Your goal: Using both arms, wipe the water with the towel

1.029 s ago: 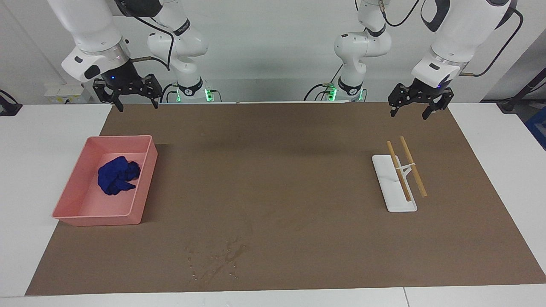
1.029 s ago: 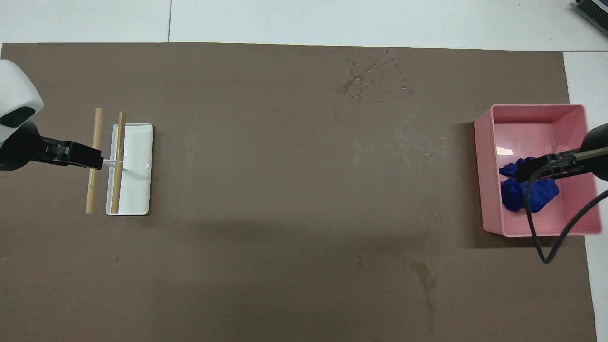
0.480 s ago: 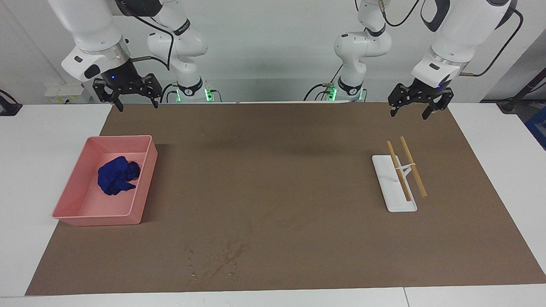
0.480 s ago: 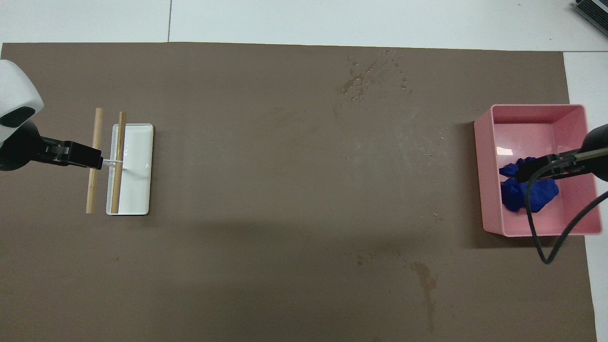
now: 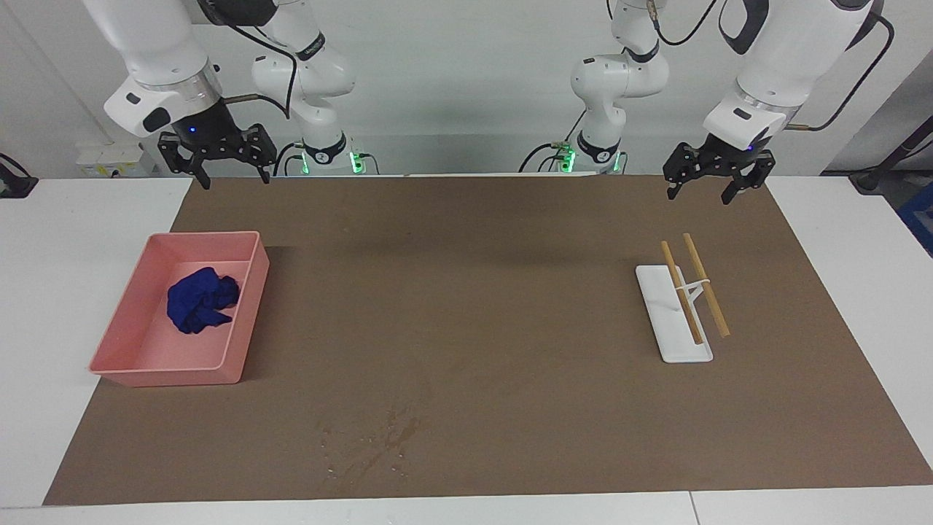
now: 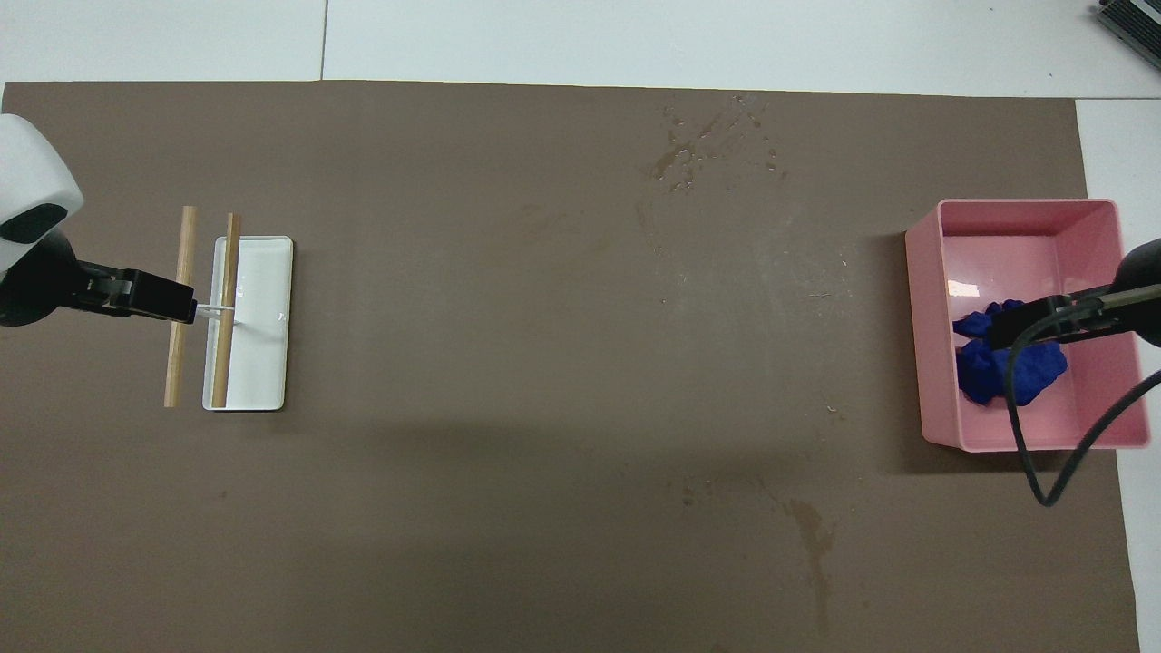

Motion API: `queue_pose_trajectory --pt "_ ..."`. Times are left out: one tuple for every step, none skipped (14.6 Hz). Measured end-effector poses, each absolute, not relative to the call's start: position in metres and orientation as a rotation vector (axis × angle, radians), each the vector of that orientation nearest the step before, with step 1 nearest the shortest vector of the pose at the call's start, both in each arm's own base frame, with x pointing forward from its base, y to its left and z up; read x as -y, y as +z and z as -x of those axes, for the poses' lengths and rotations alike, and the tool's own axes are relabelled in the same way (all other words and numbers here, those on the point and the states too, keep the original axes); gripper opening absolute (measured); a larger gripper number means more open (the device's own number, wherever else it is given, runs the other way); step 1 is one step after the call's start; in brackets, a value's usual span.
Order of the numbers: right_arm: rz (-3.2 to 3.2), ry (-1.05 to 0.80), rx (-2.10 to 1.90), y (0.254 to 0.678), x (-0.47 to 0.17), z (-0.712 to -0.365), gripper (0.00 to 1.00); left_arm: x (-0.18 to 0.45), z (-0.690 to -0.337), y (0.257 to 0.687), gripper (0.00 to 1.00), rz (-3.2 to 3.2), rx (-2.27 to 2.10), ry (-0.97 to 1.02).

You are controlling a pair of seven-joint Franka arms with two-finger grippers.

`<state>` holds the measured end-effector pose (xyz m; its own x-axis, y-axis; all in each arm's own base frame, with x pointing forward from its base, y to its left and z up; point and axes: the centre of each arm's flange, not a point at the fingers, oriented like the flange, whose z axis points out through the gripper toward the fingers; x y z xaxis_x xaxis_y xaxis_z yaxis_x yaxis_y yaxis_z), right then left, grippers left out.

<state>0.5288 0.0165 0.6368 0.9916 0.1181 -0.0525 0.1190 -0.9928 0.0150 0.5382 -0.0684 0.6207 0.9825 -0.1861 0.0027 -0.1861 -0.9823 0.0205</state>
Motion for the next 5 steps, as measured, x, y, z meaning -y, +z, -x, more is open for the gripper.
queue_pose_trajectory --pt "-3.117 -0.081 -0.185 0.6368 -0.0165 -0.5288 1.00 0.0684 -0.5382 0.6207 1.00 -3.107 0.292 0.001" --pt "-3.117 -0.081 -0.185 0.6368 -0.0165 -0.5287 1.00 0.0684 -0.5382 0.6207 1.00 -3.107 0.292 0.001" --pt "-3.117 -0.078 -0.185 0.6371 -0.0165 -0.5287 1.00 0.0684 -0.5382 0.6207 1.00 -3.107 0.292 0.001" --pt "-3.117 -0.074 -0.185 0.6375 -0.0165 -0.5289 1.00 0.0684 -0.5382 0.6207 1.00 -3.107 0.292 0.001" --pt "-3.117 -0.068 -0.185 0.6379 -0.0165 -0.5292 1.00 0.0684 -0.5382 0.6207 1.00 -3.107 0.292 0.001"
